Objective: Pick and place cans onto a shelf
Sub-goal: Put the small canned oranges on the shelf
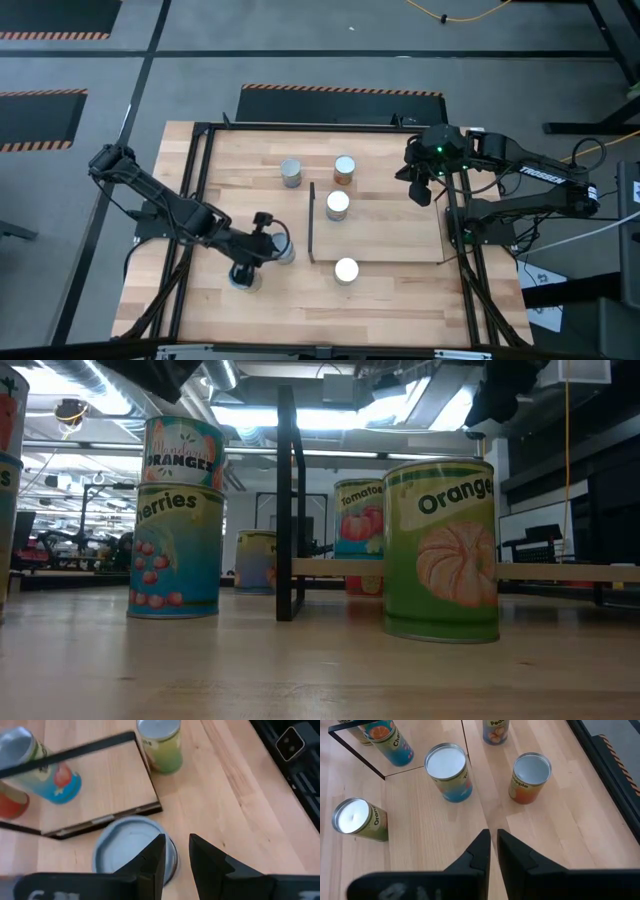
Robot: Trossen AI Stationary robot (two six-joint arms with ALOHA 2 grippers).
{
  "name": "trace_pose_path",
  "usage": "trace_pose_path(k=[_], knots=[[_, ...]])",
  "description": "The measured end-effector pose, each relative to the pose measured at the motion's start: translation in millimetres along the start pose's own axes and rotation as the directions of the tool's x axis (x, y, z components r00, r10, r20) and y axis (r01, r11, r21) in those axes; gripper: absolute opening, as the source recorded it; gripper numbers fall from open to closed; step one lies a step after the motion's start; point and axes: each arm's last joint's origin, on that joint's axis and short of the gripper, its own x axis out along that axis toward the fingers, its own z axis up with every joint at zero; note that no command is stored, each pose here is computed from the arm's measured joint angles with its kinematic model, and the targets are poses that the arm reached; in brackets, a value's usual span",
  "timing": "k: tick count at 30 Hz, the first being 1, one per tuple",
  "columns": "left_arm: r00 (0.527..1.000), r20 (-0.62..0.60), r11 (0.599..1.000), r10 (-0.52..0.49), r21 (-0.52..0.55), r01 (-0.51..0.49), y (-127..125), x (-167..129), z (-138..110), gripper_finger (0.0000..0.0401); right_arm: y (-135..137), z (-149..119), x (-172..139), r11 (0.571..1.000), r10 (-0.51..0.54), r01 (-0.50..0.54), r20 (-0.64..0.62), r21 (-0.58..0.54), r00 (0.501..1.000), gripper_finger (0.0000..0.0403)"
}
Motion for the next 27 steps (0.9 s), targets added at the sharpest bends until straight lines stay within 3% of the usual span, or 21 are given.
trace_pose_path(k=[13,27], knots=[[0.999,-0.036,0.999,0.036,-0.018,-0.037,1.4,0.6,-3.8,0.0079,0.0,0.0,0.0,1.0,0.0,0.0,0.0,-0.001,1.0,0.0039],[0.992,-0.102,0.997,0.076,0.013,-0.075,-4.1,24.9,-7.2,0.0075,0.0,0.0,-0.1,1.0,0.0,0.0,0.001,0.001,1.0,0.0039]])
